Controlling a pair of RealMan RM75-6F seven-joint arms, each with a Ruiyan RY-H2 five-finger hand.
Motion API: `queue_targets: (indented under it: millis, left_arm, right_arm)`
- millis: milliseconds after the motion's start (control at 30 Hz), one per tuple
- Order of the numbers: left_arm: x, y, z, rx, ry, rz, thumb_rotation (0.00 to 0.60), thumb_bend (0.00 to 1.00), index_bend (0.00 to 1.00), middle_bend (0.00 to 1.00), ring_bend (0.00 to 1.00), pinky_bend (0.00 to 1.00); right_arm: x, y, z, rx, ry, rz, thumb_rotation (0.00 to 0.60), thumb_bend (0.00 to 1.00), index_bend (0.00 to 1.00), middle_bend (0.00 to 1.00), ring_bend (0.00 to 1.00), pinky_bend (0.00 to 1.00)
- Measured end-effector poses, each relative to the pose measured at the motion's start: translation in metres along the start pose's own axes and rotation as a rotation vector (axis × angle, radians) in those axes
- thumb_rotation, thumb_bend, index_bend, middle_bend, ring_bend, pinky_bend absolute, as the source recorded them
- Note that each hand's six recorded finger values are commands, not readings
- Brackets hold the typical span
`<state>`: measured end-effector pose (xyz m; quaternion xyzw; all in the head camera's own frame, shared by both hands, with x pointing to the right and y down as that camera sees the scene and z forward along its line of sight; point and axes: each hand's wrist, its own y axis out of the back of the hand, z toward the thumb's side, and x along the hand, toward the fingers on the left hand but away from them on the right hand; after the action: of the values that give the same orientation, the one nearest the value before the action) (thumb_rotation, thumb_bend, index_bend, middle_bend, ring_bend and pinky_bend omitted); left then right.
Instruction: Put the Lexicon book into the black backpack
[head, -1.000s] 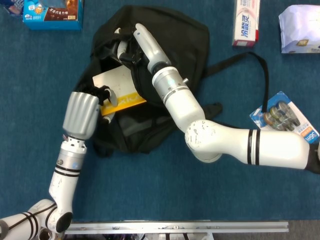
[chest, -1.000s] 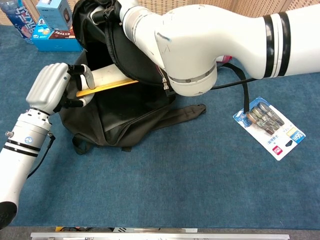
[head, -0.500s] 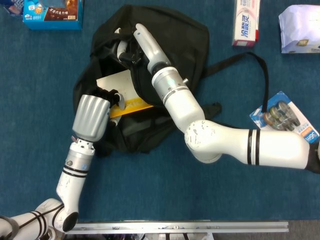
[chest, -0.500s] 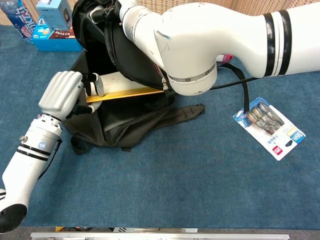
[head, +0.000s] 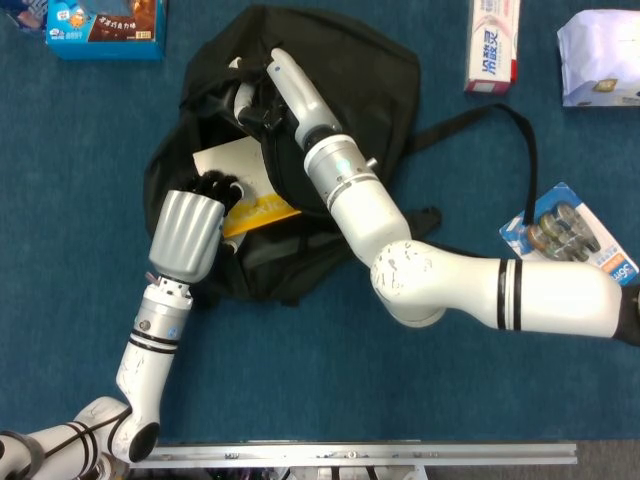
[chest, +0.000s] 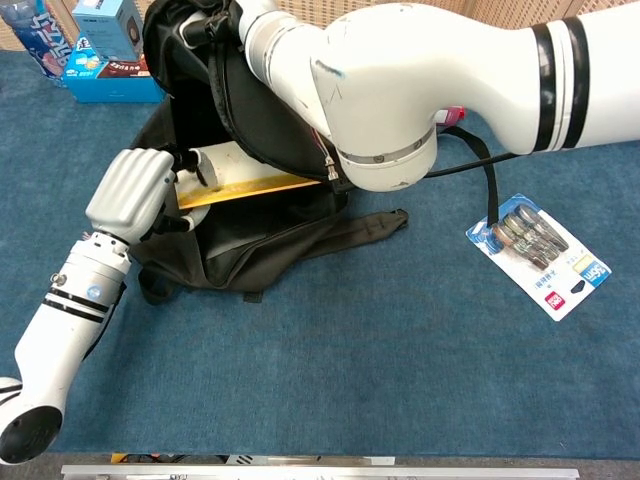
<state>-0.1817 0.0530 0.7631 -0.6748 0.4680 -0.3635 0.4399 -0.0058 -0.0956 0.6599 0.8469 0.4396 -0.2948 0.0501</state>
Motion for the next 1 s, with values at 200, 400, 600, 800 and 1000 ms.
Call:
queue_targets:
  millis: [200,400,600,800,1000]
  left_arm:
    - [-0.005,0.005,0.003,-0.025,0.014,0.003,0.600,0.15,0.00,0.00,0.00,0.19]
    - [-0.012,0.012,0.003,-0.032,0.033,-0.009,0.600,0.15,0.00,0.00,0.00,0.17]
    - [-0.023,0.022,-0.002,-0.042,0.054,-0.030,0.600,0.15,0.00,0.00,0.00,0.16]
    - [-0.039,0.031,-0.015,-0.024,0.080,-0.069,0.600,0.15,0.00,0.00,0.00,0.16]
    - [-0.046,0.036,-0.029,0.027,0.095,-0.080,0.600,0.15,0.00,0.00,0.00,0.16]
  right_arm:
    - [0.000,0.000,-0.003,0.007,-0.005,0.004,0.600,0.85,0.73,0.61,0.64,0.92]
    - [0.000,-0.004,-0.005,0.015,-0.005,0.022,0.600,0.85,0.73,0.60,0.64,0.92]
    - [0.000,-0.003,-0.009,0.023,-0.011,0.030,0.600,0.85,0.73,0.60,0.64,0.92]
    - [0.001,-0.002,-0.012,0.021,-0.014,0.039,0.600,0.85,0.73,0.60,0.64,0.92]
    - [0.004,-0.001,-0.009,0.021,-0.002,0.052,0.600,0.85,0.73,0.60,0.64,0.92]
